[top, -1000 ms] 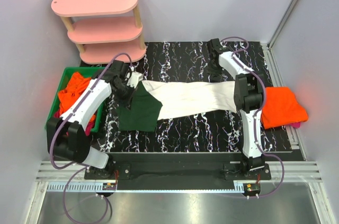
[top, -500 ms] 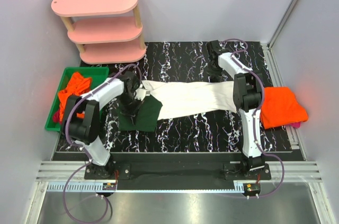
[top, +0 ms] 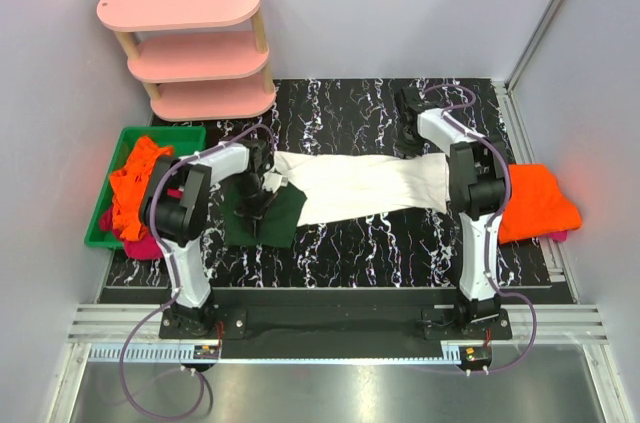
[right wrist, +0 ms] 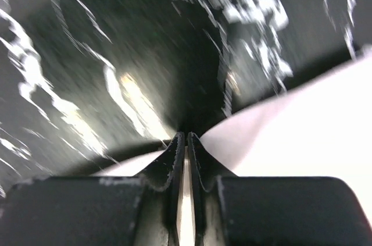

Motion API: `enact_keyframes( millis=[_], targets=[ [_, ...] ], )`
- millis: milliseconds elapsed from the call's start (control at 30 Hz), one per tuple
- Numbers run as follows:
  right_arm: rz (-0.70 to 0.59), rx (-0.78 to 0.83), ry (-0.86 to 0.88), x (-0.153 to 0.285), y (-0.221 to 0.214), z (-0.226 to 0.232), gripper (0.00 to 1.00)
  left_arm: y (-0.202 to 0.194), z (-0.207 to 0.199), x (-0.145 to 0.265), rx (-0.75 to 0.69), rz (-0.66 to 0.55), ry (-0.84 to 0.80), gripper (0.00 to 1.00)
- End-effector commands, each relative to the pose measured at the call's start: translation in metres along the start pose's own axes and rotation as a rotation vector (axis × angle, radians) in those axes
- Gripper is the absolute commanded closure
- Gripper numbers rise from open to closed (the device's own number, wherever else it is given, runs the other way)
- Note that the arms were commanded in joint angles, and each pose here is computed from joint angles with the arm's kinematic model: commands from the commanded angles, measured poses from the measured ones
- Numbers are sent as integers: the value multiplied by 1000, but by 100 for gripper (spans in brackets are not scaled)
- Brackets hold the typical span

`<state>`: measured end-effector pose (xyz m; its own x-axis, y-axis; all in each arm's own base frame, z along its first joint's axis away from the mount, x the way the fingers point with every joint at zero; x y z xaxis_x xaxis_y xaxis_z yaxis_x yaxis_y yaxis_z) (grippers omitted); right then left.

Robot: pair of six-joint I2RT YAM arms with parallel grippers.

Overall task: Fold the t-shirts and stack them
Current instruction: Rotate the tshirt 90 degrees

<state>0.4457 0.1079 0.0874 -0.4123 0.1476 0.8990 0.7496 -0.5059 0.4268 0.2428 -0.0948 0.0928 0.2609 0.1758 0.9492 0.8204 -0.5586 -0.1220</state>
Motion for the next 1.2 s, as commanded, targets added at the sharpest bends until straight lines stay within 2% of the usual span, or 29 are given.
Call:
enact_keyframes(
  millis=[0,300,467,667,1167],
  targets=[
    [81,-17,-49,10,-25,-24,89,28,14,3,-3,-62,96,100],
    [144,-1,-73,21,-54,-48,92,67,28,1,23,-86,128,100],
    [179,-14,-60,33,-72,-55,92,102,37,19,22,-158,183,100],
    [211,9,-32,53,-96,-59,92,131,45,31,9,-179,250,100],
    [427,129,70,86,-184,-59,92,192,36,60,-85,-284,371,100]
  ],
)
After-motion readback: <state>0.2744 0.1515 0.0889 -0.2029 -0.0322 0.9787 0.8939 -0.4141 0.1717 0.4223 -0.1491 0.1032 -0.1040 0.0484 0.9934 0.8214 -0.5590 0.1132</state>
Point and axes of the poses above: each gripper's point midway between its finger pads, its own x axis back along the fingers, its own z axis along the line the jaws close on, y = z × x, the point moved 8 cm from there along x, back along the fingers, and after that the axes turned 8 degrees about -x, right-handed, at the moved point
